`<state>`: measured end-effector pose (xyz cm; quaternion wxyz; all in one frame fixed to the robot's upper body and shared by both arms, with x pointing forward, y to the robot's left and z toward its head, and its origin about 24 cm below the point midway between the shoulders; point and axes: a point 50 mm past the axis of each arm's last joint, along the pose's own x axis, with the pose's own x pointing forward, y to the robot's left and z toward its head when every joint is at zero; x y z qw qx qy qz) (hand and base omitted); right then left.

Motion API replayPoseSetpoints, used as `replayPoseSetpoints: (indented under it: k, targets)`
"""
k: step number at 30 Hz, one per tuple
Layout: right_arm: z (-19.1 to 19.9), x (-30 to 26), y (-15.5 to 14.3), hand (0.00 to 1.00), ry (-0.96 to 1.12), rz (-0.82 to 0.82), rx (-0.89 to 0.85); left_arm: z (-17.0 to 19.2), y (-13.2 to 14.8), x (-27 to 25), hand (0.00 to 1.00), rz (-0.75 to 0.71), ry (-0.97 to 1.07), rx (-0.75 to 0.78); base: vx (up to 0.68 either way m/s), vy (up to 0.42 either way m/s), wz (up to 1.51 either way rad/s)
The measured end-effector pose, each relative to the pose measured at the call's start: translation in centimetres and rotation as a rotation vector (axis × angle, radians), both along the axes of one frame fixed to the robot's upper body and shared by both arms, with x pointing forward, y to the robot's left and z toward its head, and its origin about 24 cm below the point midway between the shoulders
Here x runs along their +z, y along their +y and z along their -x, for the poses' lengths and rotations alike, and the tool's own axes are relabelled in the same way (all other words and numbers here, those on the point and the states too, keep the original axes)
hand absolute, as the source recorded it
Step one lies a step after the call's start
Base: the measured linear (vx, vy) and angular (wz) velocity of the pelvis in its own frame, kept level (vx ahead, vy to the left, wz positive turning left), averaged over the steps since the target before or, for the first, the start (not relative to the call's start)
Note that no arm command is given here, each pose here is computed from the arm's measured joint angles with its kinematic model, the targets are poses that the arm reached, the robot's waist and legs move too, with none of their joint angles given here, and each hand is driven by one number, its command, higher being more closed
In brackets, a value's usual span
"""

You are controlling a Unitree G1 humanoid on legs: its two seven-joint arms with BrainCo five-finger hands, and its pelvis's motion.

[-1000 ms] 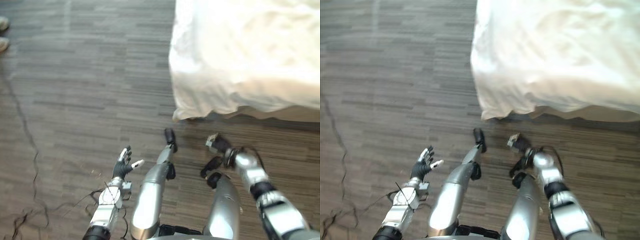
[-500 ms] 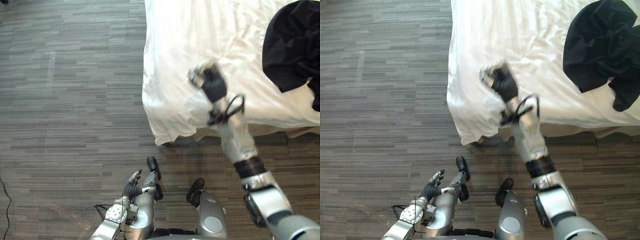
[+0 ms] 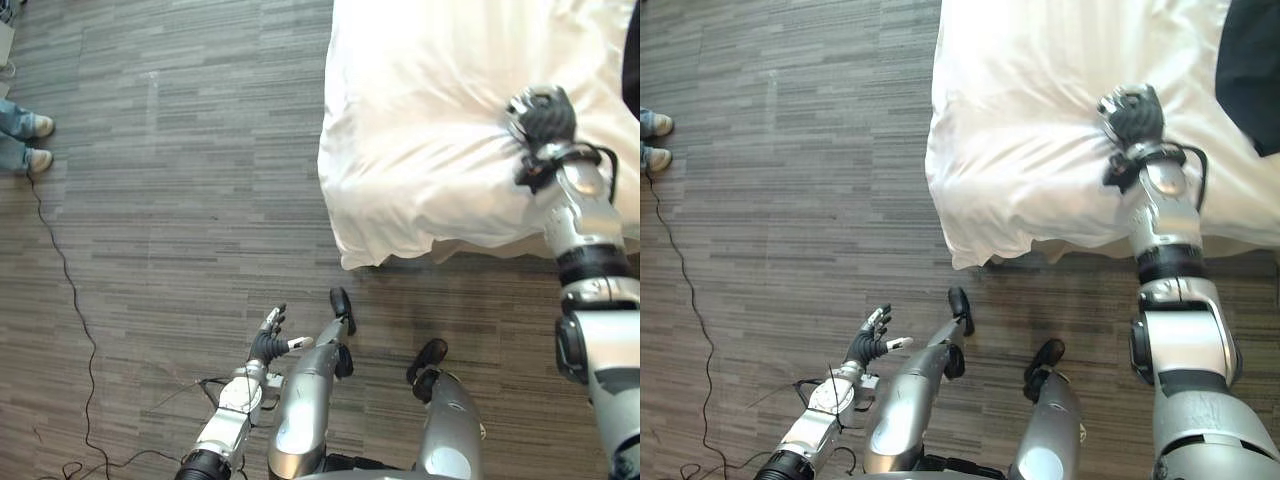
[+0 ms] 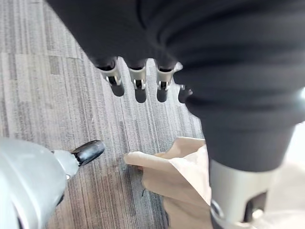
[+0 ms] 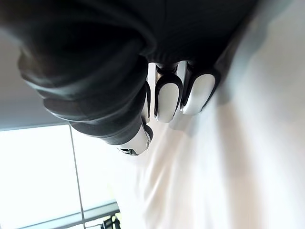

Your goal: Tidy the bed and pick cloth on bed and put in laundry

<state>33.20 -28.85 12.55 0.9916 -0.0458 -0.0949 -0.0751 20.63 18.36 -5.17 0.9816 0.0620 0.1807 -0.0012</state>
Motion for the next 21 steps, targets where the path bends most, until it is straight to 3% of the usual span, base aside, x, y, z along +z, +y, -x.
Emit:
replayPoseSetpoints:
  k: [1, 2, 5, 8, 11, 17, 21]
  targets:
    - [1.0, -2.6, -0.2, 1.0, 0.075, -0.014, -0.023, 0.2, 0.4, -0.1, 0.0, -0.019, 0.012, -0.003, 0.06, -0.024, -0.44]
    - [3.8, -7.9, -0.5, 0.0, 0.242, -0.054, -0.061, 0.5, 0.8, -0.3, 0.0, -0.035, 0.03, -0.003, 0.08, -0.028, -0.37]
    - [12.7, -18.2, 0.5, 0.0, 0.579, -0.211, -0.175, 1.7, 1.2, -1.2, 0.0, -0.057, 0.084, -0.015, 0.1, -0.017, -0.44]
    - [19.0, -22.1, 1.7, 0.0, 0.737, -0.318, -0.195, 3.2, 1.1, -3.0, 0.0, -0.073, 0.174, -0.004, 0.09, -0.002, -0.72]
    - [22.4, -23.2, 2.3, 0.0, 0.795, -0.35, -0.115, 5.5, 0.9, -4.7, 0.0, -0.087, 0.264, -0.014, 0.06, -0.007, -1.14]
    - [22.7, -22.6, 2.4, 0.0, 0.742, -0.293, 0.01, 10.1, 1.4, -6.9, 0.0, -0.087, 0.376, 0.014, 0.05, 0.114, -1.45]
    - [21.5, -22.7, 4.4, 0.0, 0.694, -0.308, 0.089, 9.0, 1.3, -7.1, 0.0, -0.15, 0.365, -0.037, -0.01, 0.134, -1.32]
